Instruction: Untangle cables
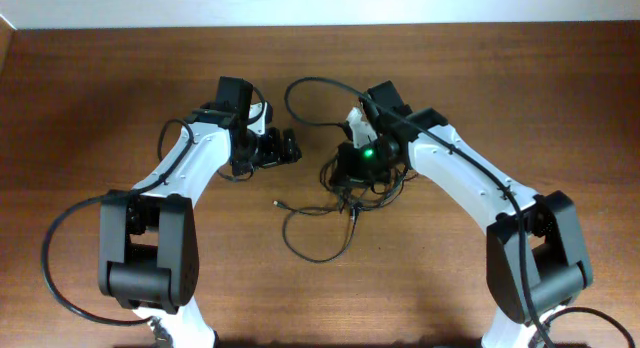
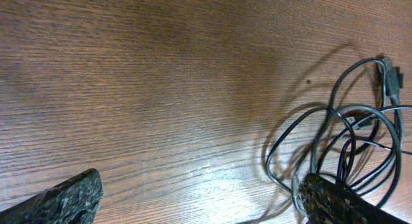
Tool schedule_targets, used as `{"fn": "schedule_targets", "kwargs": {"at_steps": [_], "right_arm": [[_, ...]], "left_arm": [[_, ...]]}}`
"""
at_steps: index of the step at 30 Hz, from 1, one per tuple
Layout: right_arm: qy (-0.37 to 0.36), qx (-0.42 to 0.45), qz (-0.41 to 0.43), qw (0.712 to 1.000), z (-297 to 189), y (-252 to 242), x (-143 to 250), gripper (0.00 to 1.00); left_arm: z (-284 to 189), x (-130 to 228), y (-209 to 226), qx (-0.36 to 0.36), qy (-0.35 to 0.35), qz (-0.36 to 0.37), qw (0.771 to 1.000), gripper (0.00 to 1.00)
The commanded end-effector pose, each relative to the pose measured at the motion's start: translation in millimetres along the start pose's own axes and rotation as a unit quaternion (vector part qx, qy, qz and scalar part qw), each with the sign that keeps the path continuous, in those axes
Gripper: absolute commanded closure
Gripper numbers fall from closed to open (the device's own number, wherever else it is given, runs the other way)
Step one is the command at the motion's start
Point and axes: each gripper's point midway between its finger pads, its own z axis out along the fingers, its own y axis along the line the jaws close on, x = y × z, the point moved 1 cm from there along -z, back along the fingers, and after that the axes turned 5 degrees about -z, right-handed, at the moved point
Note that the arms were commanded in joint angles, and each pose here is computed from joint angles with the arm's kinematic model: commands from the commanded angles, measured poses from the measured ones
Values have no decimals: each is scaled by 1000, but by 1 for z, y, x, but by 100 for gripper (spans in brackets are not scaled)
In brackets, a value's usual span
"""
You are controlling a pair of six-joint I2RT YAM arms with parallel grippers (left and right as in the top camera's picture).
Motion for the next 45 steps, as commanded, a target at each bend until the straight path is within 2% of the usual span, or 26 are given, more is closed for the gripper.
{"fn": "schedule_targets", "kwargs": {"at_steps": [1,4,6,10,12,13,14,15,16,17,19,21,22,23,24,25,27,30,32,34,38,39,40,41,42,45], "right_arm": [[-46,-71,-131,988,-48,70,0,96],[-97,-86,-192,973,-93,108,11,96],[-113,-91,-205,968,-107,117,16,96],[-140,-97,-224,960,-125,129,17,96],[-151,-102,-171,968,-132,124,9,96],[-156,-103,-138,973,-137,118,4,96],[-160,-103,-127,974,-139,114,2,96],[-160,-110,-124,973,-143,112,1,96],[-158,-116,-121,973,-145,111,1,96],[-157,-116,-117,974,-146,109,1,96],[-154,-109,-122,974,-144,106,2,96],[-157,-76,-105,979,-141,94,0,96],[-165,-36,-90,981,-140,79,-3,96],[-169,-14,-82,982,-139,71,-4,96],[-169,23,-66,983,-138,58,-3,96],[-168,34,-61,983,-138,53,-2,96],[-163,49,-53,984,-136,47,1,96],[-148,53,-43,987,-129,41,3,96],[-134,57,-33,989,-119,33,1,96],[-121,58,-26,991,-111,28,0,96],[-98,56,-33,993,-94,33,4,96],[-96,55,-36,993,-92,35,6,96],[-95,55,-37,993,-91,36,6,96],[-95,55,-37,993,-91,36,6,96],[-94,55,-37,993,-91,36,6,96],[-93,55,-36,993,-91,36,7,96]], "left_arm": [[-2,-6,0,-3,-8,3,1000,1],[-2,-6,-2,3,-8,-7,1000,1],[-2,-6,-13,35,-3,-3,999,0],[-7,-1,-41,122,10,68,990,0],[-7,0,-44,132,12,72,989,0],[-7,0,-44,132,12,74,988,5],[-7,0,-44,132,12,74,988,23],[-7,0,-44,131,12,74,989,58],[-7,0,-44,131,12,74,989,85],[-7,0,-44,131,12,73,989,92],[-7,0,-44,132,12,73,988,88],[-7,1,-44,132,13,73,988,78],[-8,1,-44,132,13,73,988,67],[-8,2,-45,139,15,77,987,61],[-15,6,-58,191,22,111,975,52],[-23,9,-67,236,26,129,963,47],[-44,8,-76,322,28,131,937,36],[-57,10,-84,369,34,126,920,33],[-54,14,-89,370,39,133,919,25],[-52,15,-96,370,37,147,916,23],[-48,20,-113,377,34,176,909,22],[-48,21,-115,377,35,179,908,27],[-47,21,-115,376,35,179,908,40],[-45,20,-113,368,33,179,912,57],[-42,19,-110,356,31,177,917,67],[-31,15,-97,305,27,163,938,75]]}}
